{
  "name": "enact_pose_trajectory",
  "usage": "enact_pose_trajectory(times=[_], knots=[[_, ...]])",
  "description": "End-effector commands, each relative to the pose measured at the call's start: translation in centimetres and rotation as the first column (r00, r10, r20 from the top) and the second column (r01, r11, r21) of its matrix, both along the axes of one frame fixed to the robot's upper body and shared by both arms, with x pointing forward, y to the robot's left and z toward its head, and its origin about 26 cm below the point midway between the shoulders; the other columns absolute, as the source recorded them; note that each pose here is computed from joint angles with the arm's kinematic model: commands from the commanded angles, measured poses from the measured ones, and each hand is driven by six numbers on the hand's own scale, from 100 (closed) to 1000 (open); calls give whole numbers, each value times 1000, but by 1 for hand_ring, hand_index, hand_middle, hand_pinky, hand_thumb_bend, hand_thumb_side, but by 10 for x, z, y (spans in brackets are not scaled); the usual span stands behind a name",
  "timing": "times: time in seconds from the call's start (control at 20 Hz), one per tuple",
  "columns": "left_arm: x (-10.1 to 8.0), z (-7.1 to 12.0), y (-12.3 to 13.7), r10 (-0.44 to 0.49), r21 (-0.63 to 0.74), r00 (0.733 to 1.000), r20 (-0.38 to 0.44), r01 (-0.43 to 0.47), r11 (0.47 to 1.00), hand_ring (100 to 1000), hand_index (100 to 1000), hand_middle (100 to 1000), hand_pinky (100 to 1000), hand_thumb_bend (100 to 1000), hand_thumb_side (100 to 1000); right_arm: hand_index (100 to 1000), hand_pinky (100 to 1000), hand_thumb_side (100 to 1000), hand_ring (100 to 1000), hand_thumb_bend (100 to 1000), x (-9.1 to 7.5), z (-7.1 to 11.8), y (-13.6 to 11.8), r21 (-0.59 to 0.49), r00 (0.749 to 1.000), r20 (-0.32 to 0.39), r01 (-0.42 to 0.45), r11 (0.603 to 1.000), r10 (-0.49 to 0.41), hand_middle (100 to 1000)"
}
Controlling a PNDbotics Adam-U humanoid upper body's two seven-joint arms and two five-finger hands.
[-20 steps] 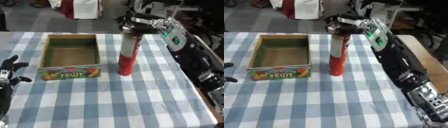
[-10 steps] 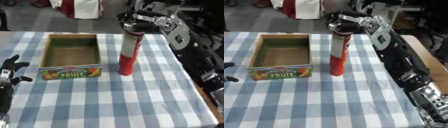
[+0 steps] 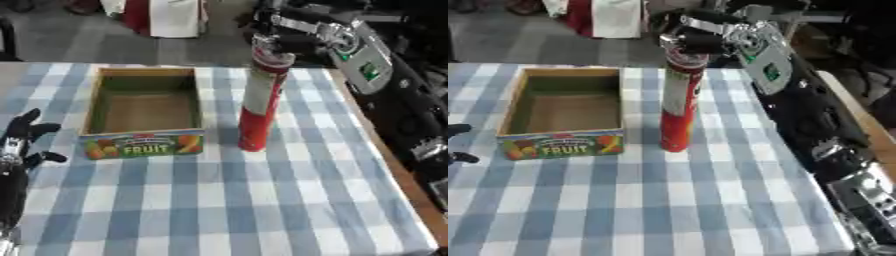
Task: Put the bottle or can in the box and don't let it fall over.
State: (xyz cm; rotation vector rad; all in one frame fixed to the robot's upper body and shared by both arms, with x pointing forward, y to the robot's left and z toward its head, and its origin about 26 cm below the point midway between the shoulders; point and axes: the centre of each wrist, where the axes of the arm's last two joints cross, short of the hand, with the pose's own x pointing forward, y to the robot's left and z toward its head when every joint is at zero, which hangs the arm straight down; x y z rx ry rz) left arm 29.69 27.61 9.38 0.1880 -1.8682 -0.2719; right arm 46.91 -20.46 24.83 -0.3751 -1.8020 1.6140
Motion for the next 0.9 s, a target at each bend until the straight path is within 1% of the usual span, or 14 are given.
enact_pose_trajectory(times=[0.05, 0.5, 0.9], knots=[[1, 10, 0, -7, 9, 999, 34, 7, 1000, 926, 955, 702, 547, 352, 988, 1000, 886, 1000, 923, 100, -3, 17, -9, -21, 999, 42, 15, 1000, -14, 925], [1, 10, 0, -8, 9, 999, 35, 8, 1000, 926, 955, 702, 547, 352, 988, 1000, 912, 1000, 936, 100, -2, 9, -6, -67, 999, 28, 19, 998, -17, 934], [1, 11, 0, -9, 8, 999, 35, 9, 1000, 925, 955, 701, 548, 351, 989, 1000, 929, 1000, 941, 100, 2, -5, -6, -120, 999, 9, 50, 992, -49, 931]])
